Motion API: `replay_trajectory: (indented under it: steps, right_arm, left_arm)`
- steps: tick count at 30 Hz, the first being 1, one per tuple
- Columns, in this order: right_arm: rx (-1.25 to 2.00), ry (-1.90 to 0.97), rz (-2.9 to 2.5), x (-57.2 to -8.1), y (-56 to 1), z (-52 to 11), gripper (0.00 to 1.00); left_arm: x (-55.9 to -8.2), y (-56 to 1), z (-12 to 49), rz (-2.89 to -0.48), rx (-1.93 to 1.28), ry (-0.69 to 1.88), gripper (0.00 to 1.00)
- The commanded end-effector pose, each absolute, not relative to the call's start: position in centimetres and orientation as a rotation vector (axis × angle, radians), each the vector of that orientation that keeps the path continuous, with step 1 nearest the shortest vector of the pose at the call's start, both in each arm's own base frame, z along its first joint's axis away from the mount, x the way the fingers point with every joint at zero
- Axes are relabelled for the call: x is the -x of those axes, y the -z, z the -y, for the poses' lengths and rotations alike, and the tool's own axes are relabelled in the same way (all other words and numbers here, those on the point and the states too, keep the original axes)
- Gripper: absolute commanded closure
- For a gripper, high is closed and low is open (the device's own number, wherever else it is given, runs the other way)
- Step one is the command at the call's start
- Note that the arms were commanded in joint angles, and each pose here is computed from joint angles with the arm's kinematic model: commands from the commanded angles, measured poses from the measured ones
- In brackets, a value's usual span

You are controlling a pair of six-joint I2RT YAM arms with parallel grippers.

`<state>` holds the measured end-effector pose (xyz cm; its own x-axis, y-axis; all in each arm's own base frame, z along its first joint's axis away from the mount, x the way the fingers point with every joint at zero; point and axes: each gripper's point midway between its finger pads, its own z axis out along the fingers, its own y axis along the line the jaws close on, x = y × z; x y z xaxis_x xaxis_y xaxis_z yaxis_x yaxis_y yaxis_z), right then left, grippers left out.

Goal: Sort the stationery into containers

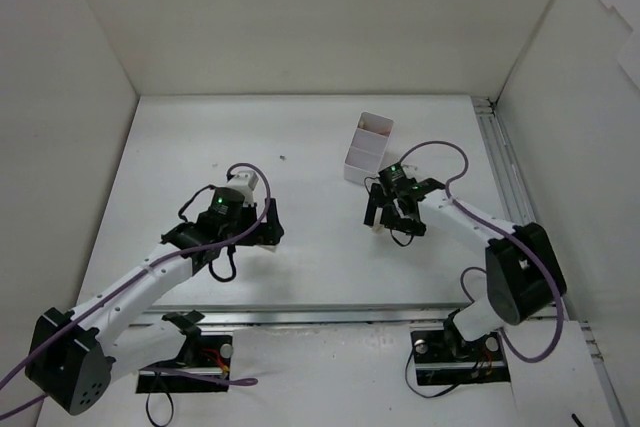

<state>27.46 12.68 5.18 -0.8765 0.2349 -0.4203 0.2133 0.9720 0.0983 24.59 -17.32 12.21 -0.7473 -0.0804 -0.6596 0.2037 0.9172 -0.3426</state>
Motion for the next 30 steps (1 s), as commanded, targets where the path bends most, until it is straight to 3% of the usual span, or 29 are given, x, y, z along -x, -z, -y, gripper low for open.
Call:
replay_trajectory:
  steps: [1, 12, 14, 15, 18, 20, 30]
  right_arm:
    - [-0.406, -0.128, -2.658, -29.5, -5.0, -14.5, 0.03]
    - [-0.441, -0.072, -2.67, -31.9, -2.1, -15.4, 0.21]
    - [-0.436, -0.066, -2.664, -32.1, -2.1, -15.3, 0.36]
    - [-0.43, -0.068, -2.662, -32.2, -2.2, -15.2, 0.59]
    - [-0.406, -0.084, -2.657, -31.9, -2.8, -15.2, 0.88]
    - [-0.394, -0.091, -2.648, -31.7, -3.2, -15.2, 0.98]
    - [-0.182, -0.077, -2.415, -35.1, -11.7, -14.4, 1.0]
  left_arm:
    - [-26.4, -16.1, 17.5, -2.235, -0.101, 0.509, 0.0]
    - [-27.0, -16.9, 18.2, -2.207, -0.117, 0.525, 0.0]
    - [-27.1, -17.0, 18.2, -2.205, -0.116, 0.52, 0.0]
    - [-27.2, -17.1, 18.3, -2.206, -0.121, 0.521, 0.0]
    - [-27.4, -16.9, 18.3, -2.215, -0.125, 0.506, 0.0]
    - [-27.5, -16.8, 18.2, -2.219, -0.129, 0.493, 0.0]
    - [-28.1, -17.1, 18.9, -2.203, -0.154, 0.51, 0.0]
